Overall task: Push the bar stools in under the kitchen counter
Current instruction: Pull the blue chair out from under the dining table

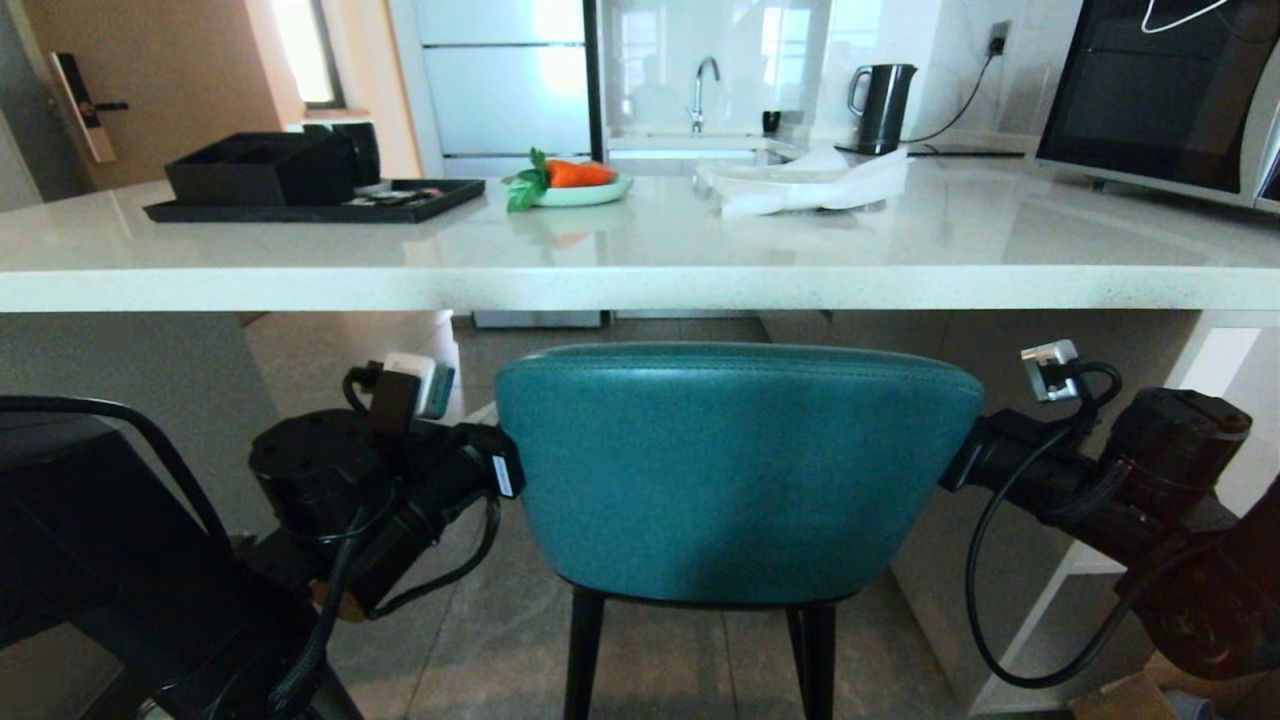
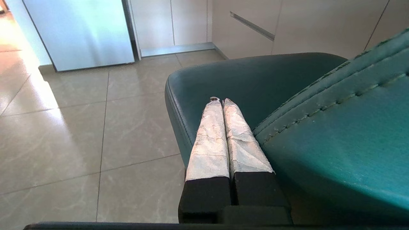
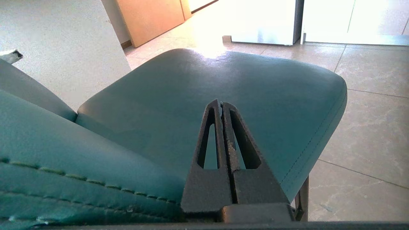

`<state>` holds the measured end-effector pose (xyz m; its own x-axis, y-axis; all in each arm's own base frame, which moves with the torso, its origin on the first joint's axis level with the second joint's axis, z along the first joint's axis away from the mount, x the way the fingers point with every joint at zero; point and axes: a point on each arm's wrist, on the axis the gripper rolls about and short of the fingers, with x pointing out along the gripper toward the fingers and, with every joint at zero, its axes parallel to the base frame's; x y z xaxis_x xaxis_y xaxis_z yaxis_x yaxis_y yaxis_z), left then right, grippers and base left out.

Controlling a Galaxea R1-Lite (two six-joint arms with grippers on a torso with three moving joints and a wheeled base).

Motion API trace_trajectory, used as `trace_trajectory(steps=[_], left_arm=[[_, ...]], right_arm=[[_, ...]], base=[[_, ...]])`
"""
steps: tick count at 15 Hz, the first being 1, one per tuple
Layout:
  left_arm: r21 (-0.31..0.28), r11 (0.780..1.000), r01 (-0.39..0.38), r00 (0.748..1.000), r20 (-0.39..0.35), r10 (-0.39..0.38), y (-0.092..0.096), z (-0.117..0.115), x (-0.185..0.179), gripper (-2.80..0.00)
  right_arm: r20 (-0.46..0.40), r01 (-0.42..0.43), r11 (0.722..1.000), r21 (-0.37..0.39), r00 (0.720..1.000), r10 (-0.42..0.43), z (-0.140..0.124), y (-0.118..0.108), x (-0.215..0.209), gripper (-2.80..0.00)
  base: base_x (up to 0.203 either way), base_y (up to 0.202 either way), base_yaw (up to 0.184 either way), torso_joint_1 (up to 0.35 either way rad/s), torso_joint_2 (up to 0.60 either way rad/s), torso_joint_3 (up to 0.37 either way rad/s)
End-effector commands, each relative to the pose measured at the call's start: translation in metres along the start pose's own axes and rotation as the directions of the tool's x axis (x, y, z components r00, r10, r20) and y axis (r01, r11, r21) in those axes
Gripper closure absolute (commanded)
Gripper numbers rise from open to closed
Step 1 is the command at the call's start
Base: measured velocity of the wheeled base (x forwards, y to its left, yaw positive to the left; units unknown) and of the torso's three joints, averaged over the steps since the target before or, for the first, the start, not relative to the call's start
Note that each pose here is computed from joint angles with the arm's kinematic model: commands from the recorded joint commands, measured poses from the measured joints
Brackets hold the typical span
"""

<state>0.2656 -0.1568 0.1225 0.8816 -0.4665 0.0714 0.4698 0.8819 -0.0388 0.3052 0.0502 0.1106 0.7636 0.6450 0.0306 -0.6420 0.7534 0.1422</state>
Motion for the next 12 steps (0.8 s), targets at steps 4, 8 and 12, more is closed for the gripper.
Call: trace_trajectory(steps=[4, 8, 12], left_arm=[[0.011, 0.997, 0.076, 0.997, 0.003, -0.076, -0.0235, -0.0014, -0.0014, 0.0], [0.011, 0.997, 0.076, 0.997, 0.006, -0.076, -0.0233, -0.0008, -0.0008, 0.0], [0.013, 0.997, 0.078, 0.997, 0.006, -0.078, -0.0233, -0.0008, -0.0008, 0.0]], right_arm=[[0.004, -0.007, 1.0, -0.002, 1.0, 0.007, 0.0002, 0.0003, 0.0002, 0.0], [0.004, -0.007, 1.0, -0.002, 1.0, 0.007, 0.0001, 0.0001, 0.0006, 0.0], [0.002, -0.007, 1.0, -0.002, 1.0, 0.007, -0.0004, -0.0001, 0.0007, 0.0]], base=[[0.0, 0.0, 0.0, 0.0, 0.0, 0.0], [0.0, 0.0, 0.0, 0.0, 0.0, 0.0], [-0.149, 0.0, -0.001, 0.006, 0.0, 0.0]])
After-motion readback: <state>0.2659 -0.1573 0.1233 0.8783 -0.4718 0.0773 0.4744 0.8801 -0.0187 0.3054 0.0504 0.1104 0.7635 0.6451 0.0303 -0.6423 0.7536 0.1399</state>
